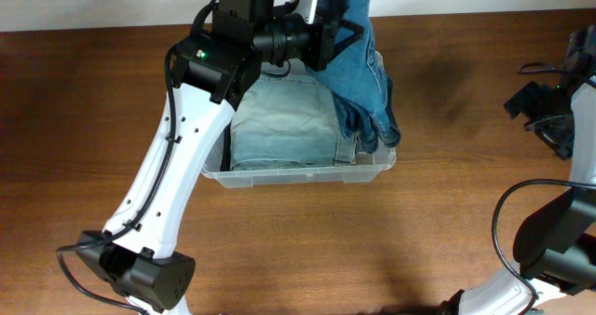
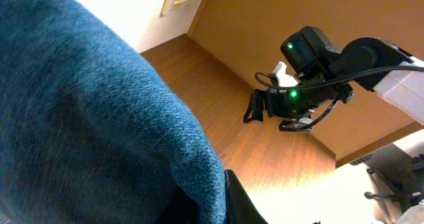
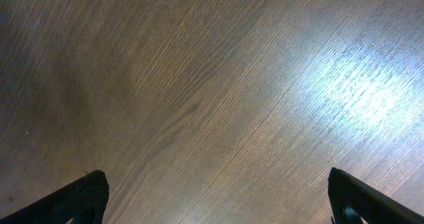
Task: Pack container
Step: 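Lift the dark-blue jeans and carry them over the bin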
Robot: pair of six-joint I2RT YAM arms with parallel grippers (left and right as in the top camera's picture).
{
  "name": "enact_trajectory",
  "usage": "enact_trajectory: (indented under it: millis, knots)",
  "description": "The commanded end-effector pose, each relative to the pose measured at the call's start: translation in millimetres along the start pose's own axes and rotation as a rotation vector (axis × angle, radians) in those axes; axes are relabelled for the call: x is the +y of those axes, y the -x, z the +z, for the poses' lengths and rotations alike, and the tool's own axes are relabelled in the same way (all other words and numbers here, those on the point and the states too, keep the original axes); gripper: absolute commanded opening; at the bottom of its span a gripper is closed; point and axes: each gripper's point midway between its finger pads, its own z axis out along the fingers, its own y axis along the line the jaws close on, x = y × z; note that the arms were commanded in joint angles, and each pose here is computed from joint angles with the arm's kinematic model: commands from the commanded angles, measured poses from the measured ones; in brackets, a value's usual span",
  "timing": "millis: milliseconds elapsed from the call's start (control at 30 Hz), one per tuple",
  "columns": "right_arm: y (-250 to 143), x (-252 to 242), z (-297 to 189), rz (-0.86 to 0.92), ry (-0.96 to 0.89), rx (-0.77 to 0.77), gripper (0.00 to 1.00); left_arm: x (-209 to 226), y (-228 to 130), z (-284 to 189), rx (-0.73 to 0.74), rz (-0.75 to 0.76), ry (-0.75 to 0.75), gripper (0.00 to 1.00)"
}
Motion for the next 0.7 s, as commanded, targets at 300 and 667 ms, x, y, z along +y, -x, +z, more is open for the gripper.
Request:
enact_trajectory:
  millis: [300, 667]
  knots:
    - [0.4, -2.0, 1.0, 0.008, -0.012, -0.003, 0.98, 9.7, -11.0, 16.1, 0.041, -0.011, -0.031, 0.01]
    - [0.4, -2.0, 1.0, 0.008, -0.012, -0.003, 0.98, 49.7, -65.4, 41.9, 0.204, -0.122, 0.032, 0.11]
